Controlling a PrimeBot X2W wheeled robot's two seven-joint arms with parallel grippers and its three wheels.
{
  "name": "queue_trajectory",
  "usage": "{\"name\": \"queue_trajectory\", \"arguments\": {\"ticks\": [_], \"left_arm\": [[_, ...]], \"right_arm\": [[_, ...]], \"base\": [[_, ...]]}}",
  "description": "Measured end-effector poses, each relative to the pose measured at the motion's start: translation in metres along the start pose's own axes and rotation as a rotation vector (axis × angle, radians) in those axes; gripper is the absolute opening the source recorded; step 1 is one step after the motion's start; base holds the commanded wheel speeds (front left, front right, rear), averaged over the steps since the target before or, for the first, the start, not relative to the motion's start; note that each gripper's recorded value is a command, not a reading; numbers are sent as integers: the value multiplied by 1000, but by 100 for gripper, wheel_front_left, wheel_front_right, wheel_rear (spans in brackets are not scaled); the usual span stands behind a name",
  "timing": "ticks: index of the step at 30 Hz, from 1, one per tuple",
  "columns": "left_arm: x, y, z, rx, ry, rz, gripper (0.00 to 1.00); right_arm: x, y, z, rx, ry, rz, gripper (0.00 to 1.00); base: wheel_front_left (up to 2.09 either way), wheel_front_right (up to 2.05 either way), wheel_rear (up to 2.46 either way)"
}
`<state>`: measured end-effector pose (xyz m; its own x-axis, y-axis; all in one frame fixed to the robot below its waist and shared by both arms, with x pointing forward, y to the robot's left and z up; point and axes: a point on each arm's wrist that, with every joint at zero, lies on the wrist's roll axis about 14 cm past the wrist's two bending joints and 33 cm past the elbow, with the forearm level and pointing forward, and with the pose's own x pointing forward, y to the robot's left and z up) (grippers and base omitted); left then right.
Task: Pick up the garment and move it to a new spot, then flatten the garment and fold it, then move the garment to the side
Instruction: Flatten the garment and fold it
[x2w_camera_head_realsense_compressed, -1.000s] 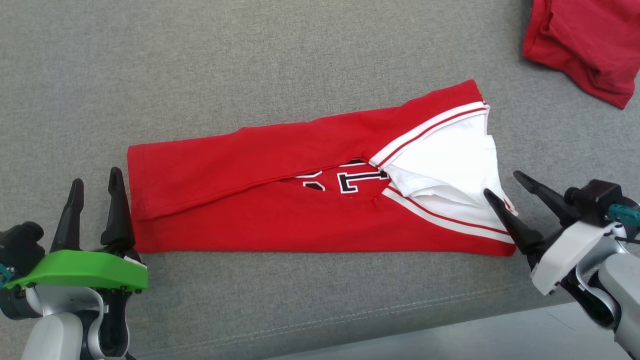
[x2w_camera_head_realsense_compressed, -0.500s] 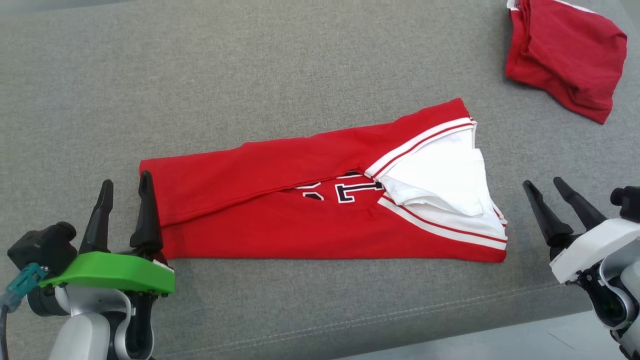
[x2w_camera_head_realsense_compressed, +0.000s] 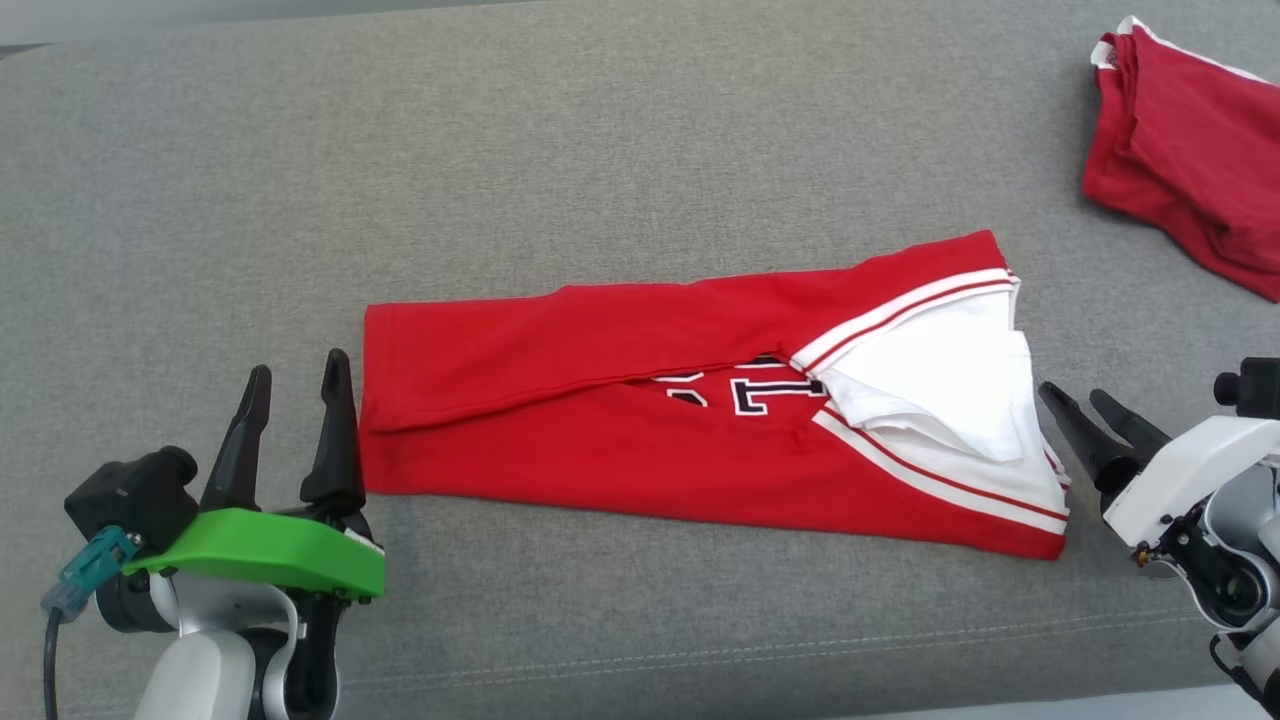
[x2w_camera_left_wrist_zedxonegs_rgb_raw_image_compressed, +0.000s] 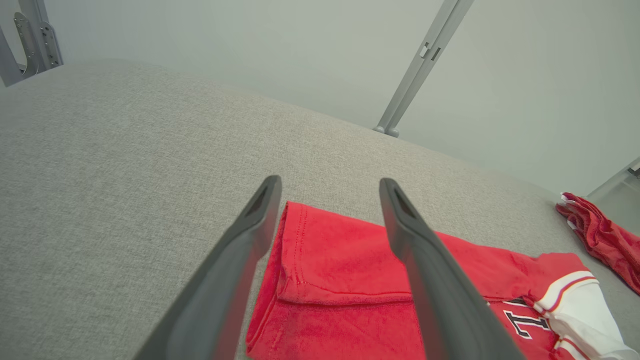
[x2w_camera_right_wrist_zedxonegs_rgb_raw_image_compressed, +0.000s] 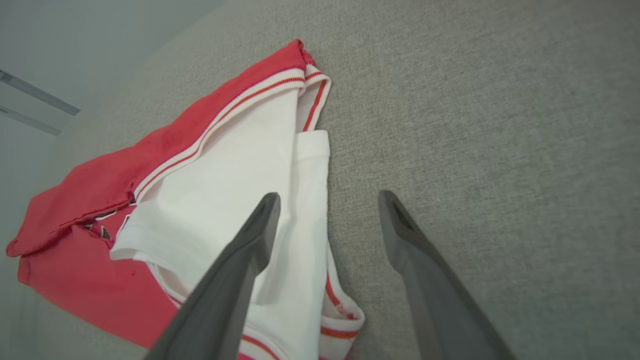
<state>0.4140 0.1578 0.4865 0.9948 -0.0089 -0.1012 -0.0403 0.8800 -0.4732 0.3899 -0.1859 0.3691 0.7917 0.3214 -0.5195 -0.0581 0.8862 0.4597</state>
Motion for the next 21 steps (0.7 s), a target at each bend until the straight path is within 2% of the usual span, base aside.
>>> {"name": "queue_trajectory", "arguments": {"ticks": [4,10,17,21], "left_arm": [[-10,9,3,-2,-7,32,100],[-20,22,7,-4,-21,75,100],[-21,23,7,-10,-21,85,100],[-22,27,7,-10,-22,98,100]], "right_arm": [[10,8,1,6,49,24,100],[22,16,3,-42,136,50,100],[24,1,4,-109,233,14,100],[32,9,6,-120,261,33,100]], "base": [[0,0,0],[0,0,0],[0,0,0],[0,0,0]]}}
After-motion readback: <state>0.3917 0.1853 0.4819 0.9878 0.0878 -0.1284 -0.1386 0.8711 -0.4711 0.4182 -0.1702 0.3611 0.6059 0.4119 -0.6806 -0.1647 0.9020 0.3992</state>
